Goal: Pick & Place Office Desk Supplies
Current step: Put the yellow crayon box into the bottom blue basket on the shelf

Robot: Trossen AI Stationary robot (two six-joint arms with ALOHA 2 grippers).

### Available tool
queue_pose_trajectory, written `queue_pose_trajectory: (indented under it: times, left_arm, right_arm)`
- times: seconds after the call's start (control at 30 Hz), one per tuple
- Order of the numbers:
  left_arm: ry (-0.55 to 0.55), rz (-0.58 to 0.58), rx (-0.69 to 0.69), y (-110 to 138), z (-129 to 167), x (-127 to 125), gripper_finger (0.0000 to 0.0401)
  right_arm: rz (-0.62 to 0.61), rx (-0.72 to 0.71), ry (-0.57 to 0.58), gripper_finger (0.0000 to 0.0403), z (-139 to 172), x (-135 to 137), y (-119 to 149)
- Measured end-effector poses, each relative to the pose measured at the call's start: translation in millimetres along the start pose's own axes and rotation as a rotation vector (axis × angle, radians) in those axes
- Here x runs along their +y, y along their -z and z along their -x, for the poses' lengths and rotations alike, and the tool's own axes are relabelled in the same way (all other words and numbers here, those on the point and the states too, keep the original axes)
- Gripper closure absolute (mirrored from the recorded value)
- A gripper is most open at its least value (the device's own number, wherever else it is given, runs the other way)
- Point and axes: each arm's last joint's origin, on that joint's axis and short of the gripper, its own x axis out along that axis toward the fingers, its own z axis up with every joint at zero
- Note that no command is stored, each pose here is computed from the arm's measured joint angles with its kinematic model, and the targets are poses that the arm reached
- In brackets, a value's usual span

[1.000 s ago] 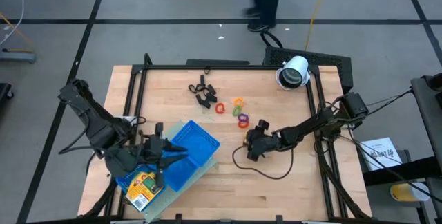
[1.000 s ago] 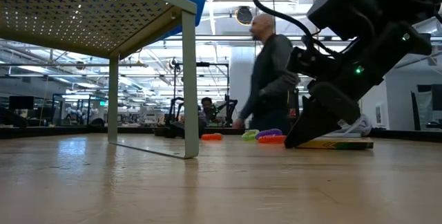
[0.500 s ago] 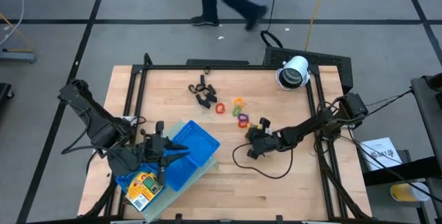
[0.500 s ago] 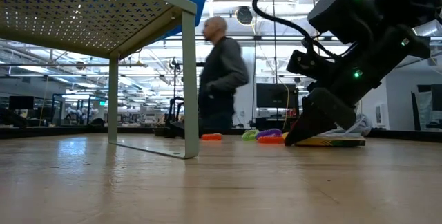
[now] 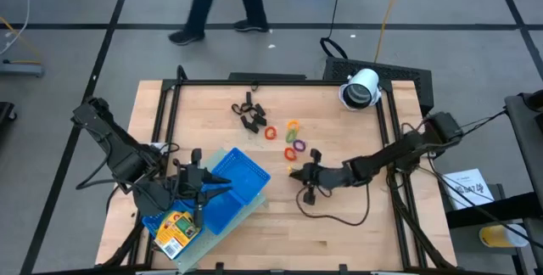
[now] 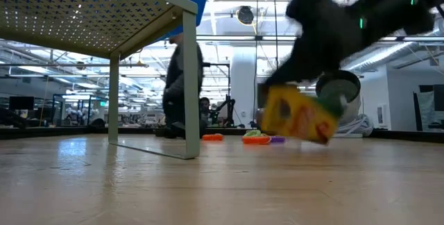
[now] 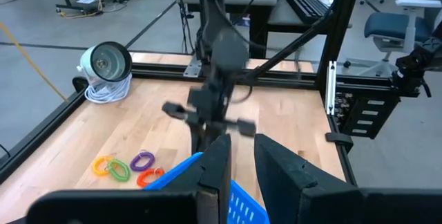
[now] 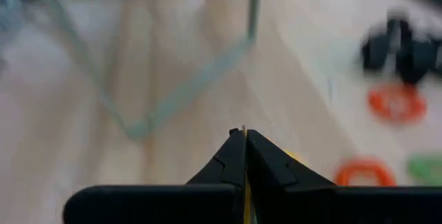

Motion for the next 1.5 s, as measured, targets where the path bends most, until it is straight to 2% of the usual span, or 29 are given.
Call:
queue_pose_trajectory:
  times: [0.3,0.5,0.6,0.67,0.73,0.83,1.0,1.13,1.33,1.5]
  left_arm:
    - [-0.040,0.015,-0.004,-2.9,-7.5,7.9,0.0329]
    - [-0.088,0.029,-0.009,-4.7,-20.3,14.3,0.0329]
    - [-0.088,-0.050,-0.007,-5.7,-34.3,15.9,0.0329]
    - [-0.048,-0.085,-0.017,-8.1,-46.3,16.3,0.0323]
    - [0.003,-0.107,-0.041,-11.5,-57.4,16.4,0.0306]
    - [0.045,-0.129,-0.107,-18.5,-72.3,18.6,0.0260]
    - [0.025,-0.182,-0.178,-21.4,-98.1,22.0,0.0170]
    - [0.023,-0.186,-0.229,-22.4,-116.4,25.6,0.0122]
    - [0.171,-0.169,-0.319,-20.2,-146.7,27.3,0.0094]
    - [0.165,-0.160,-0.340,-18.1,-157.5,30.6,0.0104]
  right_arm:
    - [0.076,-0.318,-0.106,0.0403,56.3,6.1,-59.7]
    - [0.157,-0.538,-0.155,0.0403,79.9,8.8,-84.1]
    - [0.189,-0.646,-0.242,0.0403,86.0,10.5,-92.6]
    - [0.203,-0.717,-0.294,0.0403,89.5,10.2,-97.9]
    - [0.205,-0.778,-0.335,0.0403,92.9,9.4,-102.4]
    - [0.203,-0.867,-0.397,0.0403,98.0,7.9,-108.5]
    - [0.207,-0.984,-0.477,0.0403,106.5,7.4,-115.0]
    - [0.205,-1.022,-0.493,0.0403,109.4,7.0,-117.5]
    - [0.224,-1.040,-0.533,0.0403,105.4,13.0,-127.8]
    - [0.241,-1.037,-0.559,0.0403,100.7,17.3,-131.7]
